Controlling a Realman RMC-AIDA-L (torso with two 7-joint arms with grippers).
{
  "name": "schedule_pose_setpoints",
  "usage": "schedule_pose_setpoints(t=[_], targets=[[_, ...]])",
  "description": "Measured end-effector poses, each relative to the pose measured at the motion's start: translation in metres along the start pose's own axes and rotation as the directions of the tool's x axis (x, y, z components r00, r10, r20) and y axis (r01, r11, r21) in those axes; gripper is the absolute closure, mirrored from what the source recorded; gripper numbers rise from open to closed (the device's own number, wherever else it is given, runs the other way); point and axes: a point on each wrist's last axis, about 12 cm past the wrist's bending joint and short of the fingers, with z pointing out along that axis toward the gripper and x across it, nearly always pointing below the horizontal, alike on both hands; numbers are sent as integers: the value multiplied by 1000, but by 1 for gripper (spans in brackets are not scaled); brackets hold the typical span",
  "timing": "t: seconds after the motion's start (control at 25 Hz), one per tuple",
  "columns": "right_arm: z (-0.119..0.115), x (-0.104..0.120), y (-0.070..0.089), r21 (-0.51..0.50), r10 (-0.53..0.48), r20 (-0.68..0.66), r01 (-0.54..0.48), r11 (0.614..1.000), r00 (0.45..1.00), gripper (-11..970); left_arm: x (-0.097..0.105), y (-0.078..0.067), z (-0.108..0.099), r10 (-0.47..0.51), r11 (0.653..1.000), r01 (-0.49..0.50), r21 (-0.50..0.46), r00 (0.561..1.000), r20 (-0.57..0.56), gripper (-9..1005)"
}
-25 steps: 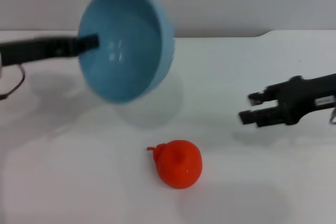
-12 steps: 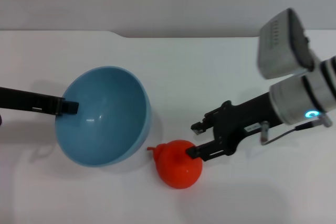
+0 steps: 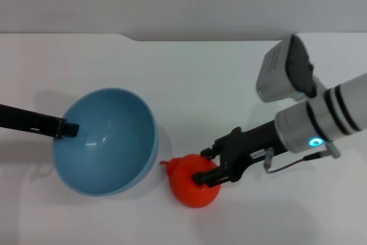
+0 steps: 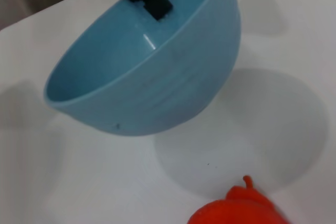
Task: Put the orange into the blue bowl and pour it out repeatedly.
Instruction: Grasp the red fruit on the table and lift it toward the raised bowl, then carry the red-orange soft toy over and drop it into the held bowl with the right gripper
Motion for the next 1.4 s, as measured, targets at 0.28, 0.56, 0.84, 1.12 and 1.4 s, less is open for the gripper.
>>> schedule_pose_setpoints(t=[0.28, 0.56, 0.84, 1.12, 1.4], targets=[[15, 5, 2, -4, 17, -15, -17, 1000, 1000, 408, -7, -6, 2, 31, 999, -31, 6, 999, -4, 998], [9, 10, 0, 7, 39, 3, -39, 999, 999, 541, -10, -9, 4, 47, 999, -47, 12, 999, -13, 997], [-18, 16, -6, 19, 106, 107, -108, 994, 989, 747, -11, -14, 8, 70, 997, -69, 19, 997, -25, 998], [-107, 49, 0, 62, 126, 300, -151, 987, 946, 896, -24, -41, 29, 164, 986, -162, 45, 985, -59, 997], [-157, 58, 19, 14, 117, 360, -130, 991, 926, 935, -46, -92, 76, 296, 954, -280, 108, 938, -181, 997]])
